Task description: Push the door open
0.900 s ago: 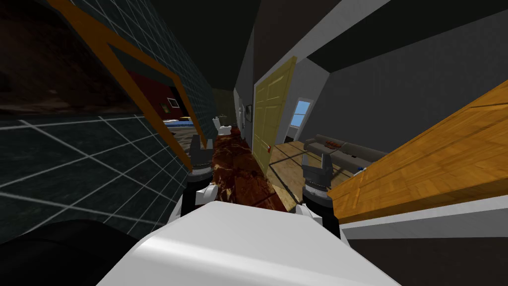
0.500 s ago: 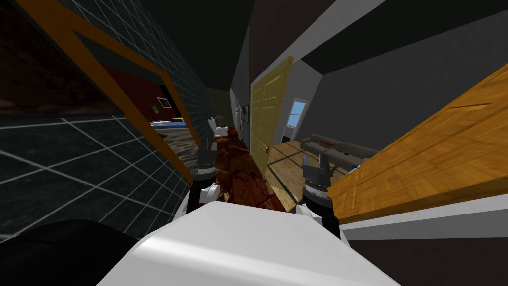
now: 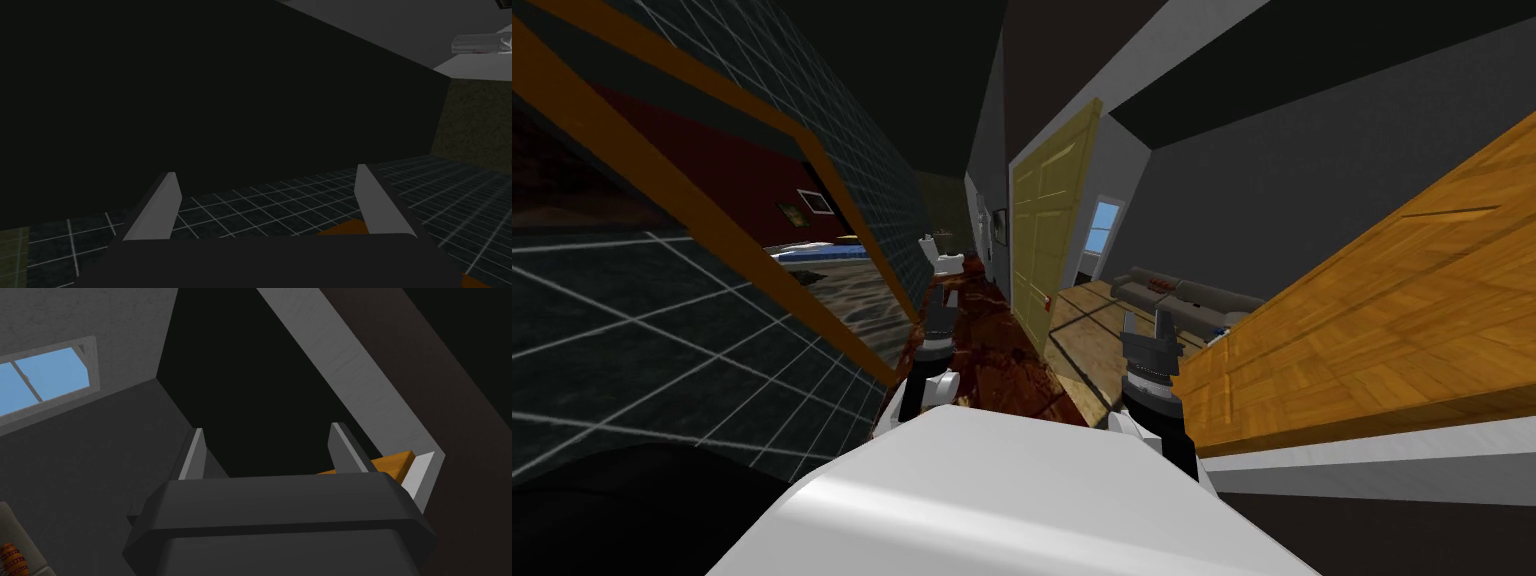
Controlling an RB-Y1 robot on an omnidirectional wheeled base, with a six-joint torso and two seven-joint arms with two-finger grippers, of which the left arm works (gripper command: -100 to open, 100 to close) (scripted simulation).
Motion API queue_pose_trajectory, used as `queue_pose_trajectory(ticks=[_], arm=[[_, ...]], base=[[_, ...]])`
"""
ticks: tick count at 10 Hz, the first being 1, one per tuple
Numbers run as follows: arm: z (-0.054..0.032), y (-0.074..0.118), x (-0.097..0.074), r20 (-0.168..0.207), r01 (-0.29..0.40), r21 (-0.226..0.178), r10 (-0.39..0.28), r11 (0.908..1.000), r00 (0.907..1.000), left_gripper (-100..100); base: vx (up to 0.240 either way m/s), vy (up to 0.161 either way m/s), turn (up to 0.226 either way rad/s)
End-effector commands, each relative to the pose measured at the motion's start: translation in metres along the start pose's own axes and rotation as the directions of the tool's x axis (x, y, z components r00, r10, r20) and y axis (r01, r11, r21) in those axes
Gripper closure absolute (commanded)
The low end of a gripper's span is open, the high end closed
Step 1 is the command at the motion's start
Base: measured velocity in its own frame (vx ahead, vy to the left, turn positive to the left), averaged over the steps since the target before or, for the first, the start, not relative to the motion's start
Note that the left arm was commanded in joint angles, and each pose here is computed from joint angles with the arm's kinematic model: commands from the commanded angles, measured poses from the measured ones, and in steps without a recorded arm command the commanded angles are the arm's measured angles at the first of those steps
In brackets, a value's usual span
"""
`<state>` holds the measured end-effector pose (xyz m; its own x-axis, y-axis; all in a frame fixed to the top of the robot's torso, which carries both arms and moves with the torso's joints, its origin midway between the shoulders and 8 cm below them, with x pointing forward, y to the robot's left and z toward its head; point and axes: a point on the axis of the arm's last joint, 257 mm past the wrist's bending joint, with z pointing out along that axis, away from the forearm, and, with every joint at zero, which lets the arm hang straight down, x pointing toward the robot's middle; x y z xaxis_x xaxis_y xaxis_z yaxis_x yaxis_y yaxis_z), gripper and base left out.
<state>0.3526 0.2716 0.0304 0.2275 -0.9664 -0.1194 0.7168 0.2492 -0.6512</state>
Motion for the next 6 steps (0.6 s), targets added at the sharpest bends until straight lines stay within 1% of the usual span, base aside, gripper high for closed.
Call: queue_pose_trajectory(ticks=[1,2,6], arm=[[-0.0024,0.012,0.007,-0.012,0.011,-0.021,-0.011,0.9997,0.9999,-100],[-0.0045,0.020,0.011,-0.019,0.017,-0.034,-0.017,0.9993,0.9997,-100],[-0.0152,0.055,0.027,-0.049,0.041,-0.093,-0.046,0.9948,0.9977,-100]], base=[[0.073,0.023,-0.120],[0.077,0.023,-0.129],[0.097,0.058,-0.138]])
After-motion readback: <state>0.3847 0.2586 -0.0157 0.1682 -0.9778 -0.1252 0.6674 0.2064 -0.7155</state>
